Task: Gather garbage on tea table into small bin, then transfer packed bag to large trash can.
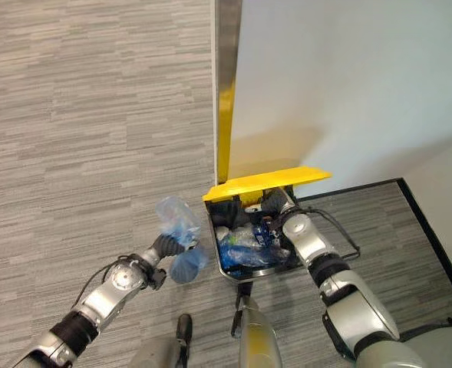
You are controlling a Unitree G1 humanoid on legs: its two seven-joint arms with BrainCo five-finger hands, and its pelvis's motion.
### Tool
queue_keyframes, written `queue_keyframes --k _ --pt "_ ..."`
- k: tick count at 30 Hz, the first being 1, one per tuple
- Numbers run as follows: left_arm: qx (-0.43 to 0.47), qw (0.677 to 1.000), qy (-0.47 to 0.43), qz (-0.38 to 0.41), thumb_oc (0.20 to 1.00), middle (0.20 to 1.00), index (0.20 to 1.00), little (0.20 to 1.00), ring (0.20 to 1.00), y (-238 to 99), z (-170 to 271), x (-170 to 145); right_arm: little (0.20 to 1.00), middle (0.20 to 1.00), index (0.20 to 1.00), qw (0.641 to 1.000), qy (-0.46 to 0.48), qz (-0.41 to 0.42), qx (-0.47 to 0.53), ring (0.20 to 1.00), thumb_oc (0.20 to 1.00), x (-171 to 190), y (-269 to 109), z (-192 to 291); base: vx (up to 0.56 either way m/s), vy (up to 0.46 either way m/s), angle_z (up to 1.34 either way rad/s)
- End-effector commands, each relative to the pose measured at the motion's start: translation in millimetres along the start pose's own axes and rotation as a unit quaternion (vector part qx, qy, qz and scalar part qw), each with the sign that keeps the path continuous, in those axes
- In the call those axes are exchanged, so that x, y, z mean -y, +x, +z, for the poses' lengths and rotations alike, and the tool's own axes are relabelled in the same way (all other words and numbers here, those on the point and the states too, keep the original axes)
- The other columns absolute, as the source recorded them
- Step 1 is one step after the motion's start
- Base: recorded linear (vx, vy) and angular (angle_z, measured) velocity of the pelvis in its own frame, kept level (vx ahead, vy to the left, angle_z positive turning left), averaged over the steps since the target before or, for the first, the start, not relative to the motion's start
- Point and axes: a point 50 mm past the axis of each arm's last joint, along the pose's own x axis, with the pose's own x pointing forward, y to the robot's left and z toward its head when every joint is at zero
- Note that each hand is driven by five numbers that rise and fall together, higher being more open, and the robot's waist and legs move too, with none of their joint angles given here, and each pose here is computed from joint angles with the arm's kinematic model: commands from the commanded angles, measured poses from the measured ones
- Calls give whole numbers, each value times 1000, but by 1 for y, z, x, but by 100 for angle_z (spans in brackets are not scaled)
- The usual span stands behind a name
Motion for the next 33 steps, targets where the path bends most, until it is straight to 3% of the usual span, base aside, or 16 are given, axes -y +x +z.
queue_keyframes --k 1,8,12,17,21,27,28,29,33 --pt "120 993 -15 -17 200 200 200 200 200 4 44 6 1000 1000 1000 997 -10 -47 58 1000 1000 30 9 35 -60 16 -17" --pt "225 973 -6 -47 200 200 200 200 200 36 112 24 1000 1000 1000 987 -16 -113 113 1000 1000 76 20 94 -25 4 -20" --pt "259 964 -6 -58 200 200 200 200 200 43 136 34 1000 1000 1000 981 7 -124 149 1000 1000 79 21 119 -1 -2 -2" --pt "211 976 55 -21 200 200 200 200 200 52 116 24 1000 1000 1000 977 -16 -105 186 1000 1000 70 18 136 1 -4 -1" --pt "121 987 102 20 200 200 200 200 200 60 80 3 1000 1000 1000 975 -25 -83 207 1000 1000 61 12 139 -16 -9 -6" --pt "27 980 179 76 200 200 200 200 200 71 54 -21 1000 1000 1000 967 -20 -51 250 1000 1000 41 0 144 -17 -36 -1" --pt "13 979 193 72 470 470 470 470 470 72 49 -21 1000 1000 1000 966 -17 -47 252 1000 1000 38 0 144 31 -17 0" --pt "1 976 206 67 1000 1000 1000 1000 1000 73 46 -20 1000 1000 1000 966 -11 -41 256 1000 1000 34 -1 144 59 -4 -1" --pt "-22 973 213 86 1000 1000 1000 1000 1000 65 30 -26 1000 1000 1000 971 42 -7 235 1000 1000 2 -5 117 76 0 -9"
